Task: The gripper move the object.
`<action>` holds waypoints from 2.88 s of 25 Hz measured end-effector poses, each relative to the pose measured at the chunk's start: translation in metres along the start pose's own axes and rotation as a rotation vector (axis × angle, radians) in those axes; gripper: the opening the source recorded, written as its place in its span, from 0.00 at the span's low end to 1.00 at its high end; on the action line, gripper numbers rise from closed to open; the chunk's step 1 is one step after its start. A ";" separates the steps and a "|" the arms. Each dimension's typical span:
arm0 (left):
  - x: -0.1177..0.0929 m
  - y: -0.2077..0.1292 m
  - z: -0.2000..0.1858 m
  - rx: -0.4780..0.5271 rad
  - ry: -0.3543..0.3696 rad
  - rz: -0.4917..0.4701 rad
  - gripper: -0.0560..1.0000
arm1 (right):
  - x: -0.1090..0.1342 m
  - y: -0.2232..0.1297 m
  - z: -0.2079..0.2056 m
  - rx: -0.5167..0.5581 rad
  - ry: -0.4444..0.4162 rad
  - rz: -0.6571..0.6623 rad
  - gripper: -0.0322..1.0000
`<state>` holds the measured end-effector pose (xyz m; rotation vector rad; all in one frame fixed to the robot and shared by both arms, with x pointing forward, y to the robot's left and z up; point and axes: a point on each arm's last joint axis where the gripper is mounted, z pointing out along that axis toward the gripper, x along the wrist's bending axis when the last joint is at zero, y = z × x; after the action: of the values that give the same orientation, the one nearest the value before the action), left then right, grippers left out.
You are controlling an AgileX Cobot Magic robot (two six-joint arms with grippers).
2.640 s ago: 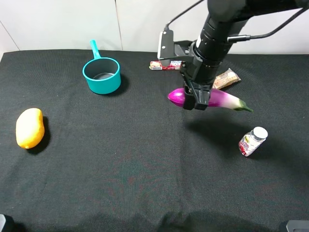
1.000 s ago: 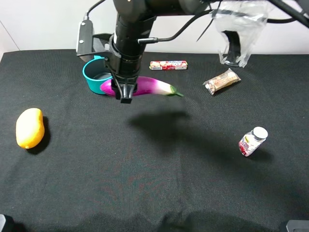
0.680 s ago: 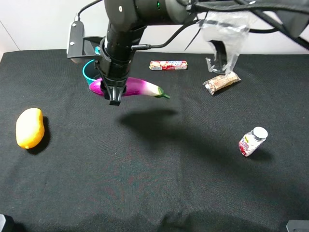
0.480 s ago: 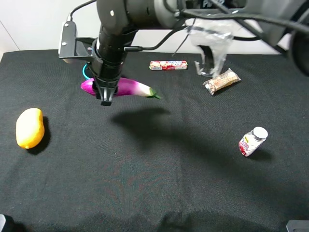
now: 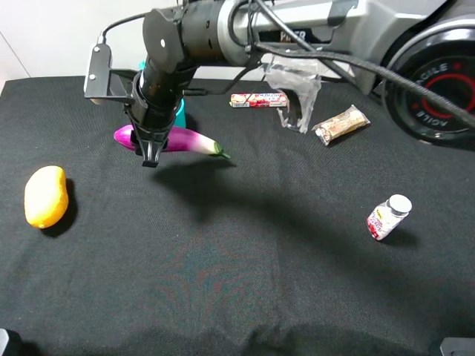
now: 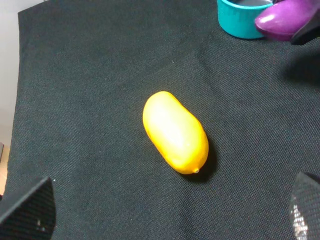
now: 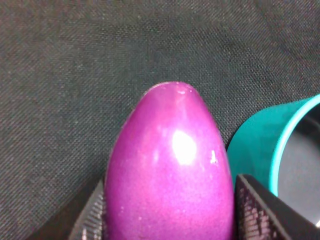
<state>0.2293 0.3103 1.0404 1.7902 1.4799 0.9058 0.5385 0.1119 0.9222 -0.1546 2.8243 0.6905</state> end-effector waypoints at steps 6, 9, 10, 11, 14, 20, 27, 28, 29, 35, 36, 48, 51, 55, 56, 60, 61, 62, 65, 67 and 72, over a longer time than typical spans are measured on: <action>0.000 0.000 0.000 0.000 0.000 0.000 0.99 | 0.001 -0.003 0.014 -0.019 -0.010 0.021 0.41; 0.000 0.000 0.000 0.000 0.000 0.000 0.99 | 0.002 -0.005 0.021 -0.015 -0.005 0.028 0.41; 0.000 0.000 0.000 0.000 0.000 0.000 0.99 | 0.002 -0.006 0.022 -0.016 -0.003 0.031 0.41; 0.000 0.000 0.000 0.000 0.000 0.000 0.99 | 0.003 -0.007 0.024 -0.015 -0.001 0.034 0.41; 0.000 0.000 0.000 0.000 0.000 0.000 0.99 | 0.003 -0.007 0.026 -0.017 -0.003 0.036 0.41; 0.000 0.000 0.000 0.000 0.000 0.000 0.99 | 0.002 -0.007 0.026 -0.023 -0.009 0.038 0.41; 0.000 0.000 0.000 0.000 0.000 0.000 0.99 | 0.002 -0.007 0.026 -0.023 -0.009 0.038 0.41; 0.000 0.000 0.000 0.000 0.000 0.000 0.99 | 0.002 -0.007 0.026 -0.023 -0.009 0.038 0.41; 0.000 0.000 0.000 0.000 0.000 0.000 0.99 | 0.002 -0.007 0.026 -0.023 -0.009 0.038 0.41; 0.000 0.000 0.000 0.000 0.000 0.000 0.99 | 0.002 -0.007 0.026 -0.023 -0.009 0.038 0.41; 0.000 0.000 0.000 0.000 0.000 0.000 0.99 | 0.002 -0.007 0.026 -0.023 -0.009 0.038 0.41; 0.000 0.000 0.000 0.000 0.000 0.000 0.99 | 0.003 -0.006 0.026 -0.029 -0.004 0.048 0.55; 0.000 0.000 0.000 0.000 0.000 0.000 0.99 | 0.003 -0.006 0.026 -0.029 -0.004 0.050 0.55; 0.000 0.000 0.000 0.000 0.000 0.000 0.99 | 0.003 -0.006 0.026 -0.029 -0.004 0.050 0.55; 0.000 0.000 0.000 0.000 0.000 0.000 0.99 | 0.003 -0.006 0.026 -0.030 -0.004 0.050 0.55; 0.000 0.000 0.000 0.000 0.000 0.000 0.99 | 0.002 -0.006 0.026 -0.035 -0.009 0.066 0.58; 0.000 0.000 0.000 0.000 0.000 0.000 0.99 | 0.002 -0.006 0.026 -0.035 -0.009 0.072 0.60; 0.000 0.000 0.000 0.000 0.000 0.000 0.99 | 0.002 -0.006 0.026 -0.035 -0.009 0.078 0.61; 0.000 0.000 0.000 0.000 0.000 0.000 0.99 | 0.001 -0.003 0.021 -0.043 -0.016 0.080 0.62; 0.000 0.000 0.000 0.000 0.000 0.000 0.99 | 0.000 -0.001 0.017 -0.050 -0.022 0.081 0.63; 0.000 0.000 0.000 0.000 0.000 0.000 0.99 | -0.002 0.003 0.007 -0.063 -0.027 0.085 0.63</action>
<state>0.2293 0.3103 1.0404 1.7902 1.4799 0.9058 0.5414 0.1183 0.9180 -0.0359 2.7980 0.7939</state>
